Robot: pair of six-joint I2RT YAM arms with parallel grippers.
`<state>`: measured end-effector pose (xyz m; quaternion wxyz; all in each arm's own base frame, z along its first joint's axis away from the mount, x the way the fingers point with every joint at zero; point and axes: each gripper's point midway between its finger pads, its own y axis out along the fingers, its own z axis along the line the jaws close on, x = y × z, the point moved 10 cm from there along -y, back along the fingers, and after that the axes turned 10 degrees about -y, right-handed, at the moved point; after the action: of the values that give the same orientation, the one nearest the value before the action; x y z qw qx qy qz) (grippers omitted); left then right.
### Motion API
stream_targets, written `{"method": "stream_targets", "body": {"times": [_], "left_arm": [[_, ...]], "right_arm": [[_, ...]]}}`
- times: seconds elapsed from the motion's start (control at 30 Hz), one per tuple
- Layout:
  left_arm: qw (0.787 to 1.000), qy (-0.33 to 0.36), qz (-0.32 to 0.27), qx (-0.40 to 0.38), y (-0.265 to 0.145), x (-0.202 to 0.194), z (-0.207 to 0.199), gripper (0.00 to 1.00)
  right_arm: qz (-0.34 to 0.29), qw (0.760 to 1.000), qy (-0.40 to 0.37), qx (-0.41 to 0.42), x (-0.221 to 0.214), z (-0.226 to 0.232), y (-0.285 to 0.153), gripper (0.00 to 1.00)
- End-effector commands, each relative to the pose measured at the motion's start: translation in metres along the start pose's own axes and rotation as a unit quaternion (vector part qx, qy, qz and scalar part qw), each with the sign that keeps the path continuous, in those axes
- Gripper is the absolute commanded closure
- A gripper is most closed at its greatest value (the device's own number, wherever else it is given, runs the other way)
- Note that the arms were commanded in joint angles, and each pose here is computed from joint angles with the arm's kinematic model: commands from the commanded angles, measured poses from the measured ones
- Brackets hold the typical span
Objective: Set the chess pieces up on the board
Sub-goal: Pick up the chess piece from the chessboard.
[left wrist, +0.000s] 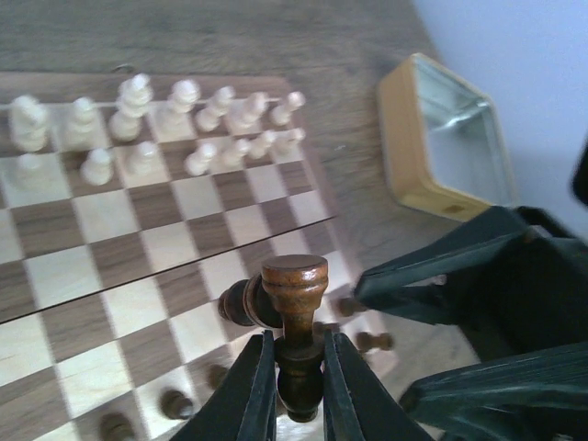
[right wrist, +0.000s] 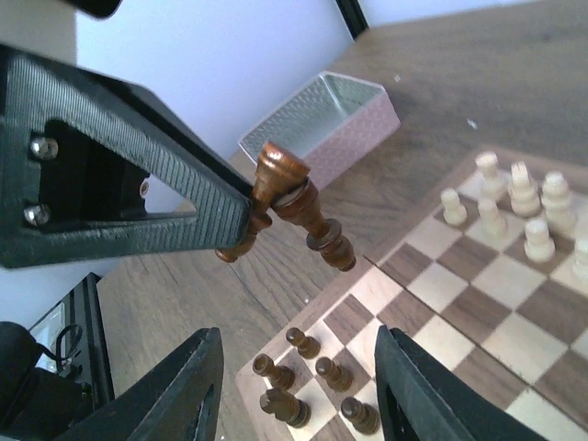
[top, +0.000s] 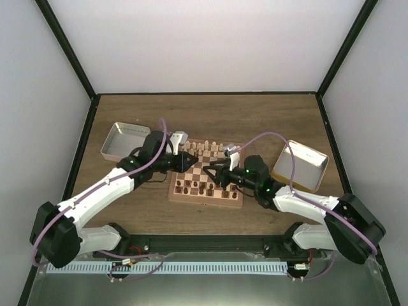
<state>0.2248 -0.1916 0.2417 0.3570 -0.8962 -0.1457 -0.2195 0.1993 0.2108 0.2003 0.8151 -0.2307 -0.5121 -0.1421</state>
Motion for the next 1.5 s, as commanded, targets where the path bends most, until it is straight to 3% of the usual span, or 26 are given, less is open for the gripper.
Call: {"method": "stream_targets", "body": {"times": [0.0,0.3,0.53,1.27,1.37,1.47], "left_arm": [[0.996,-0.002,0.009,-0.084,-0.022,0.010,-0.029,0.96],[0.990,0.007,0.016,-0.142,-0.041,0.012,-0.047,0.96],[0.987,0.014,0.013,-0.160,-0.050,0.013,-0.054,0.96],[0.987,0.014,0.021,-0.159,-0.047,0.013,-0.053,0.96],[0.987,0.014,0.021,-0.157,-0.046,0.012,-0.052,0.96],[0.988,0.015,0.018,-0.151,-0.046,0.013,-0.051,0.96]], "right_arm": [[-0.095,0.988,-0.116,0.035,0.025,0.012,-0.010,0.52],[-0.178,0.958,-0.222,0.039,0.040,0.020,-0.018,0.48],[-0.170,0.944,-0.276,0.055,0.037,0.021,-0.013,0.49],[-0.156,0.945,-0.283,0.051,0.043,0.015,0.008,0.60],[-0.158,0.946,-0.280,0.048,0.044,0.015,0.009,0.67],[-0.152,0.950,-0.272,0.038,0.043,0.013,0.009,0.84]]}}
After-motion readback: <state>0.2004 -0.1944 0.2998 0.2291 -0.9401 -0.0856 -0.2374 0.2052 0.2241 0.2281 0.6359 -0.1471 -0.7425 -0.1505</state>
